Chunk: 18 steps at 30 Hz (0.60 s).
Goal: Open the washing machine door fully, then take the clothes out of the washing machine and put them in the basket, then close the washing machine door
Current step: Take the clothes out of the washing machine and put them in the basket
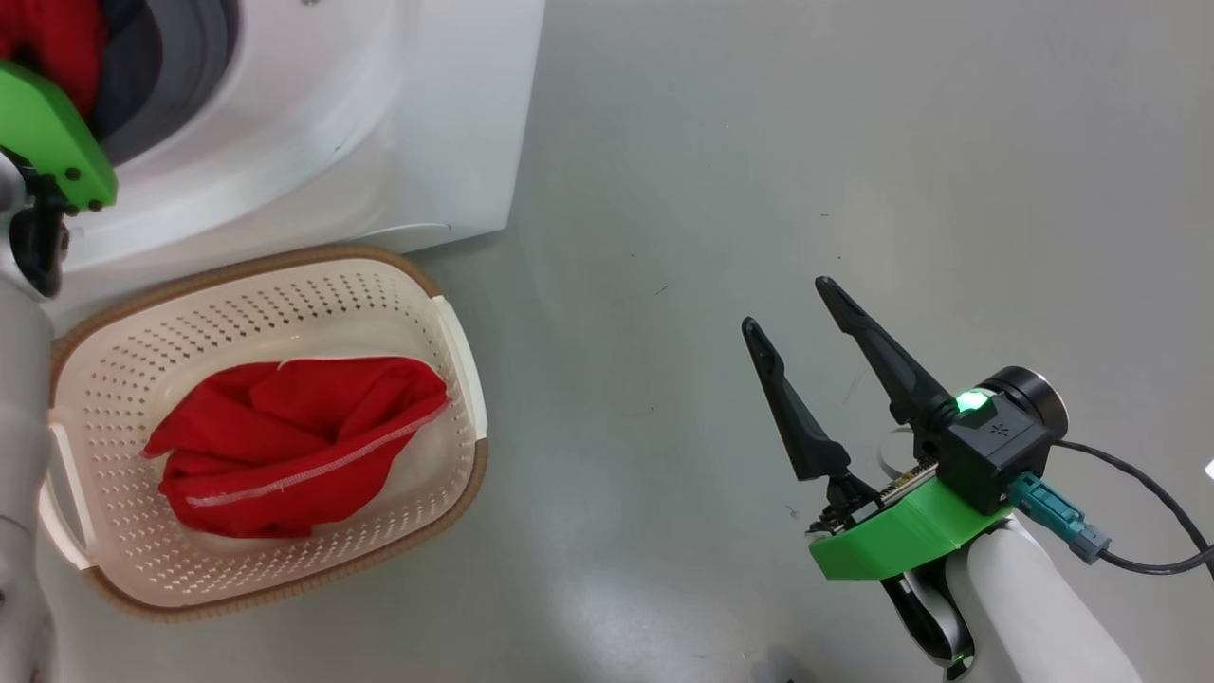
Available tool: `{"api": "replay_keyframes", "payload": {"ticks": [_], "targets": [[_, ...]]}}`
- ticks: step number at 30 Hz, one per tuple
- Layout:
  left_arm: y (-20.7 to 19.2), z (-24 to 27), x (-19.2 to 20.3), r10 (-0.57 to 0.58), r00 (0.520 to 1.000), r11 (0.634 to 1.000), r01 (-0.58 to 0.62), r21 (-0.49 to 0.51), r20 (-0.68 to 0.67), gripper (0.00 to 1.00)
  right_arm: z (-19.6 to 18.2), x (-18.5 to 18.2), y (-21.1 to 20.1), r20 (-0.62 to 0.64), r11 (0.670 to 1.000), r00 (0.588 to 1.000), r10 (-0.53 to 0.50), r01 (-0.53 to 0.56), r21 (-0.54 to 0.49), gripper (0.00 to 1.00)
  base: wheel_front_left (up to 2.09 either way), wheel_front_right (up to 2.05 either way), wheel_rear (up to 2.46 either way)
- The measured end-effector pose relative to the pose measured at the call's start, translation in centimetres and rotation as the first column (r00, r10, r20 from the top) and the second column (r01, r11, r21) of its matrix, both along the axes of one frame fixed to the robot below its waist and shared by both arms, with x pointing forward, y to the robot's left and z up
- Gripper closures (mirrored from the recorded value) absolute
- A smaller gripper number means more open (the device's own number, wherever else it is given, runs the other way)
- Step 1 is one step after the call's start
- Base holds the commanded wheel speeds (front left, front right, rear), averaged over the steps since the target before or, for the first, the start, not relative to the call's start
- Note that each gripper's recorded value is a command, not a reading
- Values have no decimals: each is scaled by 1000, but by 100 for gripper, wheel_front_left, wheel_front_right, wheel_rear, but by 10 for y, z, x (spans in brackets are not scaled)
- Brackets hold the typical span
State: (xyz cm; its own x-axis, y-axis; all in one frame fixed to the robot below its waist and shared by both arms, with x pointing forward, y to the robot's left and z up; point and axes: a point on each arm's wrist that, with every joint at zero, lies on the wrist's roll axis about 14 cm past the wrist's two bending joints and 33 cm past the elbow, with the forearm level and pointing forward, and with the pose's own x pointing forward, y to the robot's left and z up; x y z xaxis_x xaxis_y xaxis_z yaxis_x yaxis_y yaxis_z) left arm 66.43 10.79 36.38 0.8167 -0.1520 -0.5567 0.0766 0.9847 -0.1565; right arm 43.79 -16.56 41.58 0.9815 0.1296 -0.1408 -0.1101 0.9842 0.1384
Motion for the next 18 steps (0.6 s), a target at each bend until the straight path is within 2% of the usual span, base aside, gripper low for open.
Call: {"api": "replay_keyframes", "payload": {"ticks": [8,18], "targets": [[4,26,10,18,987,1000,-14,-27,161,100,-2,3,6,-1,1000,1000,12,-12,18,0,0,0,0],[13,61,11,56,937,997,-34,-69,344,100,2,6,15,14,999,999,39,-39,26,0,0,0,0]]}}
